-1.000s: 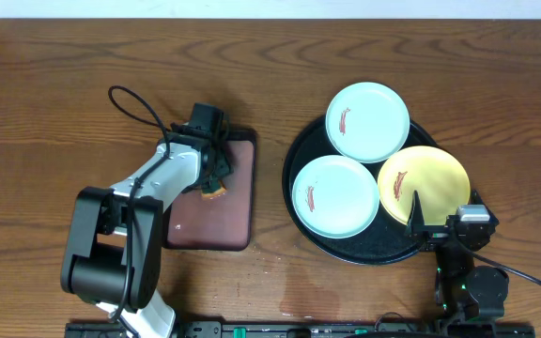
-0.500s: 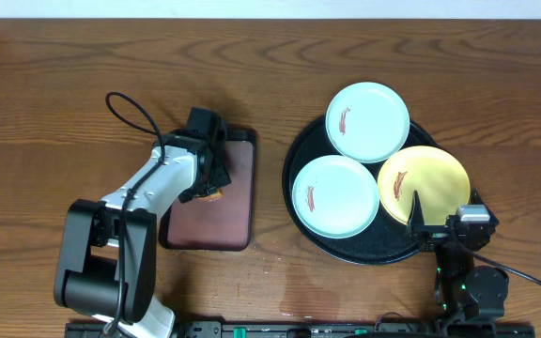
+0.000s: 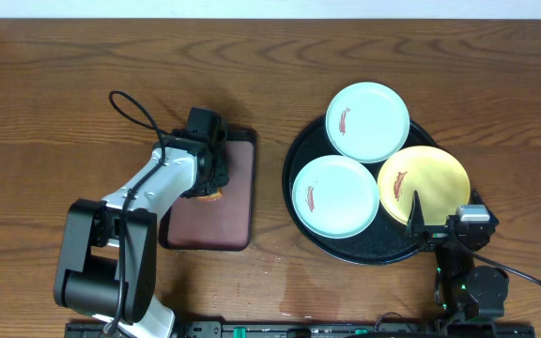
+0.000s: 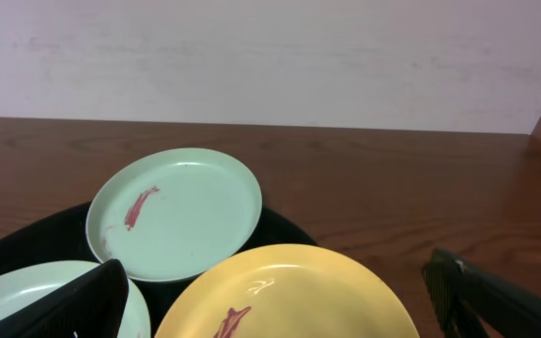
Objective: Clean dirty plates on tray and stack at the side
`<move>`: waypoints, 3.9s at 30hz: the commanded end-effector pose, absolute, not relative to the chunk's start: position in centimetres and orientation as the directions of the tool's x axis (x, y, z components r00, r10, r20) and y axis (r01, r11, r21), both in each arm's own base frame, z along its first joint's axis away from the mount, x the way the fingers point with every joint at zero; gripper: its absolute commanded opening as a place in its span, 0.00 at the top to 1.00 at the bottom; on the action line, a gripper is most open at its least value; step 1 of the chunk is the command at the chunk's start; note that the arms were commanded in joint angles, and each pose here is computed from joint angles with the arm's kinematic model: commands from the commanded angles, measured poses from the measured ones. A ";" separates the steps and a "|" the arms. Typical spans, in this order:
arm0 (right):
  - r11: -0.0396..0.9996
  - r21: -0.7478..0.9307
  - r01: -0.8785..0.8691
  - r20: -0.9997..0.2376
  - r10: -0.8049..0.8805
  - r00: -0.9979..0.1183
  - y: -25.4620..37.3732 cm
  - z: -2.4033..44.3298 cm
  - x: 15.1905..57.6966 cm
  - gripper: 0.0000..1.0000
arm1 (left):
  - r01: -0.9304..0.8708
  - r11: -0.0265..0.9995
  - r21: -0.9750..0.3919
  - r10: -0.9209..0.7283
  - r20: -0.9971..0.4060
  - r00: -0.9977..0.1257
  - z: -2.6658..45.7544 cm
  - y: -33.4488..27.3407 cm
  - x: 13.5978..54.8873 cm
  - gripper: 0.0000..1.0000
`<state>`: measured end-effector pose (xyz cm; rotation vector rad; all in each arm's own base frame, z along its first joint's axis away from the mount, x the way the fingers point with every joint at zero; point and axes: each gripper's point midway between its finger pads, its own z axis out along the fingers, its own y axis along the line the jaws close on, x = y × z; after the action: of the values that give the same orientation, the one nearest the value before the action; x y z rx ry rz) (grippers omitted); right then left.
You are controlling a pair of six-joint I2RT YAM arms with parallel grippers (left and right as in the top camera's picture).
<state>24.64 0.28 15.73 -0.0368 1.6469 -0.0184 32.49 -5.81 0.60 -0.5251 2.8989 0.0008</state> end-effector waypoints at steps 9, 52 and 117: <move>0.999 -0.043 -0.004 -0.996 -0.043 -0.078 0.1 15.6 24.6 0.01 | -0.335 0.941 -0.052 -0.339 -0.187 -0.922 1.1 -5.9 32.0 0.92; 0.999 -0.043 -0.004 -0.996 -0.043 -0.078 0.1 15.6 24.6 0.01 | -0.665 0.535 -0.521 -0.761 0.047 -0.648 12.2 -11.0 28.1 0.92; 0.999 -0.043 -0.004 -0.996 -0.043 -0.078 0.1 15.6 24.6 0.01 | -0.833 -0.297 -0.466 -0.698 0.702 -0.144 21.6 -11.0 28.8 0.92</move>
<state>24.64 0.28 15.73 -0.0368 1.6469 -0.0184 28.61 -10.91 20.50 -2.1685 1.9470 -1.5245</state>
